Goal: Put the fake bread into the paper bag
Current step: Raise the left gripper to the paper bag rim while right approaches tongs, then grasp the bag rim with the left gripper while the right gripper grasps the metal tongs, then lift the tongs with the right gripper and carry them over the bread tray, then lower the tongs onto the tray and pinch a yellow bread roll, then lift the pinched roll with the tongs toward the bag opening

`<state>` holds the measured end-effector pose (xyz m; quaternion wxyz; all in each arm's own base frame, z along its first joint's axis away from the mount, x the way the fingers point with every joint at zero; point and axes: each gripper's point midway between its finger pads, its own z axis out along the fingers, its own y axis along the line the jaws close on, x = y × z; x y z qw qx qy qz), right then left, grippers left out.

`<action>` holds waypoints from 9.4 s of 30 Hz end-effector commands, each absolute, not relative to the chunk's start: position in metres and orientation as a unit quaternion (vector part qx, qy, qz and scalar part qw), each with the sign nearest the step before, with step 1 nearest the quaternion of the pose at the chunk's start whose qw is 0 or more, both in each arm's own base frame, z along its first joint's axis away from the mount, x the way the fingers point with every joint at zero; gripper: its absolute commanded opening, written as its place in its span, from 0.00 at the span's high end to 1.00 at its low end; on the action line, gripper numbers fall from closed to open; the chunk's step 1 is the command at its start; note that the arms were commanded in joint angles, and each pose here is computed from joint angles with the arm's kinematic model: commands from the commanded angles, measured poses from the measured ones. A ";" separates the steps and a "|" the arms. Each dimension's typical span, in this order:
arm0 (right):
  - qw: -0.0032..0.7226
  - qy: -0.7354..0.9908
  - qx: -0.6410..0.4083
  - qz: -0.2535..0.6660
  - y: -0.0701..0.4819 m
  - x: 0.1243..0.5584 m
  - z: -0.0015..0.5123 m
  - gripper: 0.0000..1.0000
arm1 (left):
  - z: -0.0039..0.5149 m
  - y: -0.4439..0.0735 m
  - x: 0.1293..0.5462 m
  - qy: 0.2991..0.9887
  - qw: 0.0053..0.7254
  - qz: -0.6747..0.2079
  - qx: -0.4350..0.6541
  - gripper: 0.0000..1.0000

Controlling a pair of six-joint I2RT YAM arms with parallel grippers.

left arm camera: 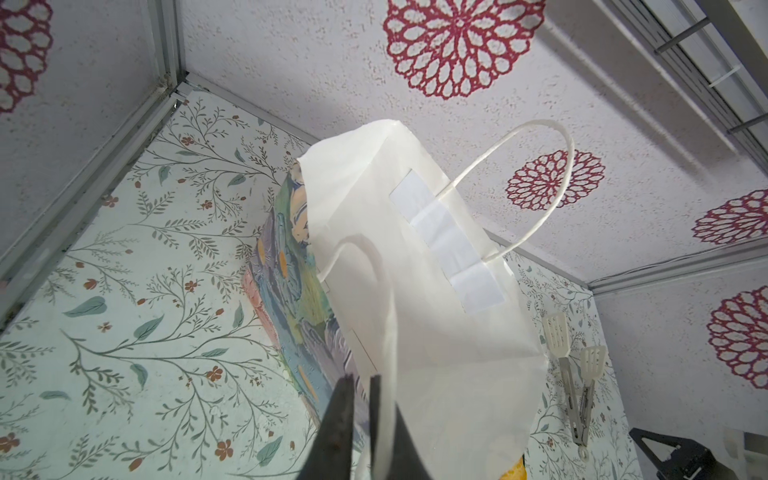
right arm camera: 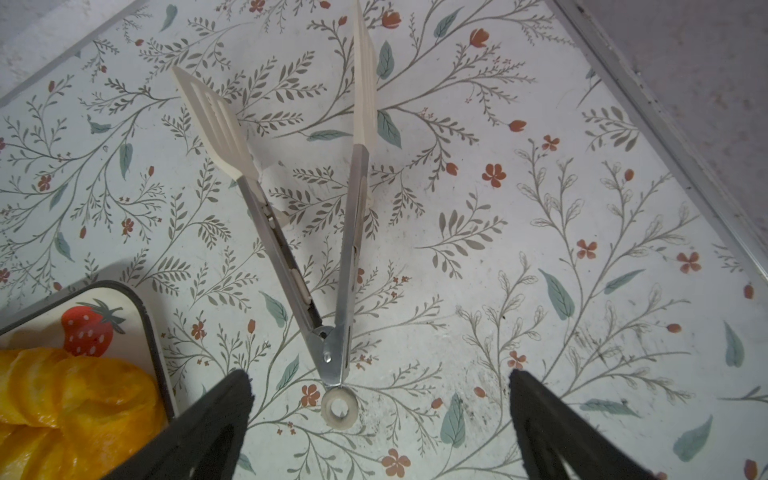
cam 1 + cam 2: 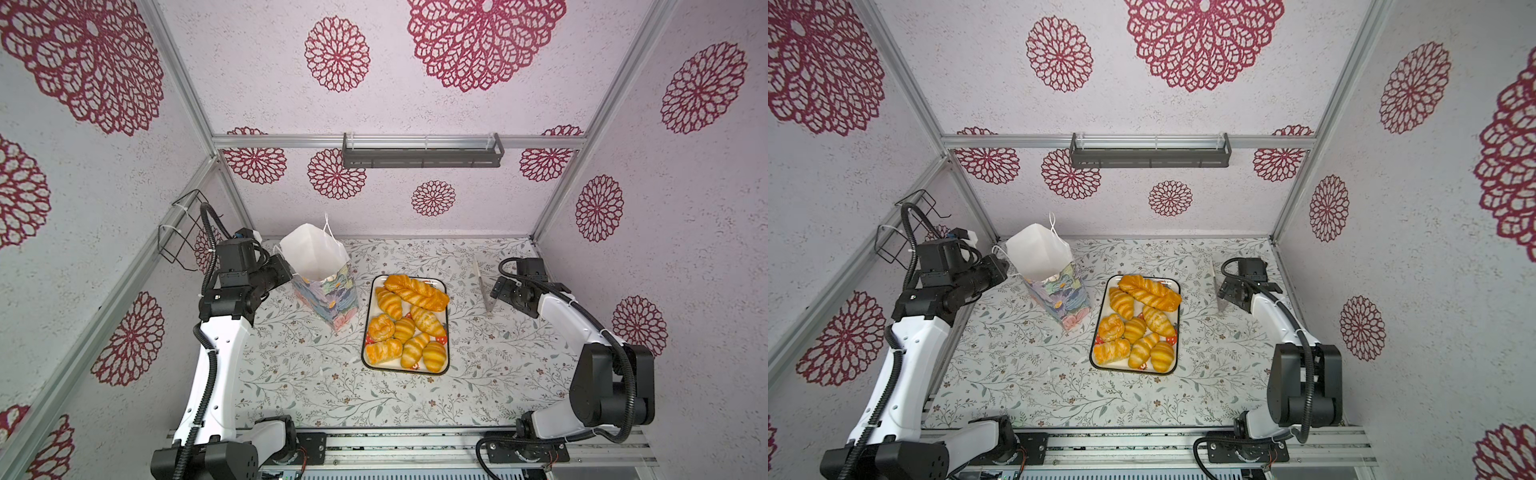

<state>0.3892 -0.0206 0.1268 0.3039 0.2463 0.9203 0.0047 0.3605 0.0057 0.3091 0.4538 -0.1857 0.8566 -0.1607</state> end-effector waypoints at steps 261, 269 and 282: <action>0.372 0.858 -0.242 0.260 0.310 0.242 0.345 0.64 | 0.297 0.027 0.373 0.840 0.469 -0.190 -0.198 1.00; 0.399 0.830 -0.267 0.283 0.341 0.253 0.376 0.64 | 0.296 0.027 0.373 0.840 0.467 -0.191 -0.198 1.00; 0.427 0.802 -0.289 0.300 0.369 0.264 0.410 0.64 | 0.294 0.025 0.372 0.841 0.464 -0.196 -0.195 1.00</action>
